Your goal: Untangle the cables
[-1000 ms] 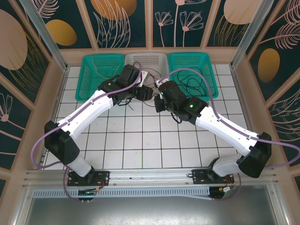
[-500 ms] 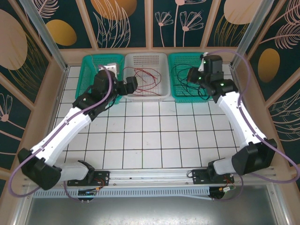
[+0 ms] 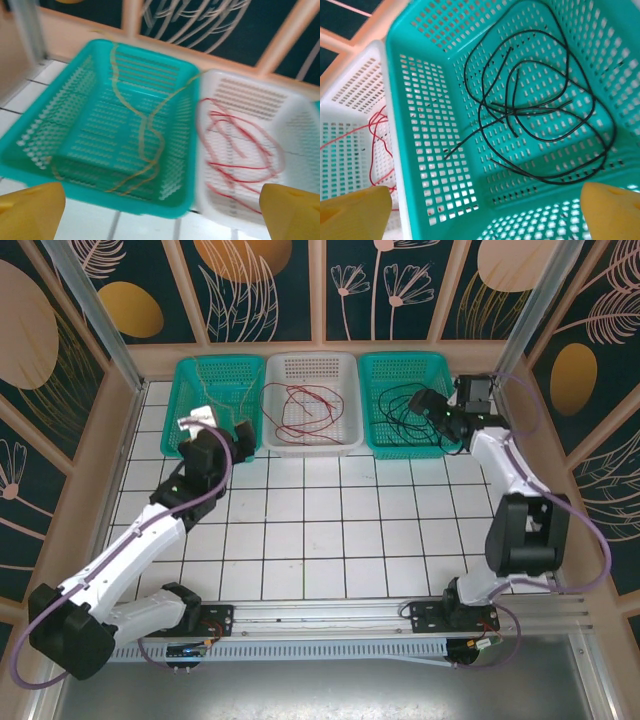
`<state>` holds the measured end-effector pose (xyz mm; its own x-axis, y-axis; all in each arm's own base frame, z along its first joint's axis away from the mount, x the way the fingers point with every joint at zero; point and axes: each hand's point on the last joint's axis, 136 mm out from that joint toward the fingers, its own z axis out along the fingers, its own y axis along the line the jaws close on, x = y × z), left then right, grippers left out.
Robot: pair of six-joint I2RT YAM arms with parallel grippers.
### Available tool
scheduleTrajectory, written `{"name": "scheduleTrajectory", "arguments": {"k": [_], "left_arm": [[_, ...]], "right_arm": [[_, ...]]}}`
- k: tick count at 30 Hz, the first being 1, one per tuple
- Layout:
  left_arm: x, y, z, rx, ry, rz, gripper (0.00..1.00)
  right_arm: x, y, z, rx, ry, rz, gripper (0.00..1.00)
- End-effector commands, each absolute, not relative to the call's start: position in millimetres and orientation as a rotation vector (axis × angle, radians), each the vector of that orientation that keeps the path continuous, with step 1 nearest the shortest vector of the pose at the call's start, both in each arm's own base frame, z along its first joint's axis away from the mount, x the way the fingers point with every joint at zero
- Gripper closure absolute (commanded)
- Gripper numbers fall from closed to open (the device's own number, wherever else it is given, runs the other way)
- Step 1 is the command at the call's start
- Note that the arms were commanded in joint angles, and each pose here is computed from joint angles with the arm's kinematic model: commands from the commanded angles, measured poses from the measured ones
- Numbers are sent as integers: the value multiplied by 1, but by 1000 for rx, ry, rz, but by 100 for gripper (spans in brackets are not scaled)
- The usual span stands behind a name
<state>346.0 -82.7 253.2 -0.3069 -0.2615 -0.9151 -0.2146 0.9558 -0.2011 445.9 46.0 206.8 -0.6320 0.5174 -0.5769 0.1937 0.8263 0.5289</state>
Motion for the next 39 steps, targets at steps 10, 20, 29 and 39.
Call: {"name": "scheduleTrajectory", "arguments": {"k": [10,20,29,39], "left_arm": [[331,60,171,-627,1596,483,1],[343,57,159,-486,1515,360,1],[366,43,140,-325,1600,153,1],[367,42,139,-309,1613,157,1]], "right_arm": [[347,-53,240,643,1606,39,1],[352,-37,154,310,1553,-145,1],[376,-16,127,144,1671,50,1],[376,-14,127,133,1668,47,1]]}}
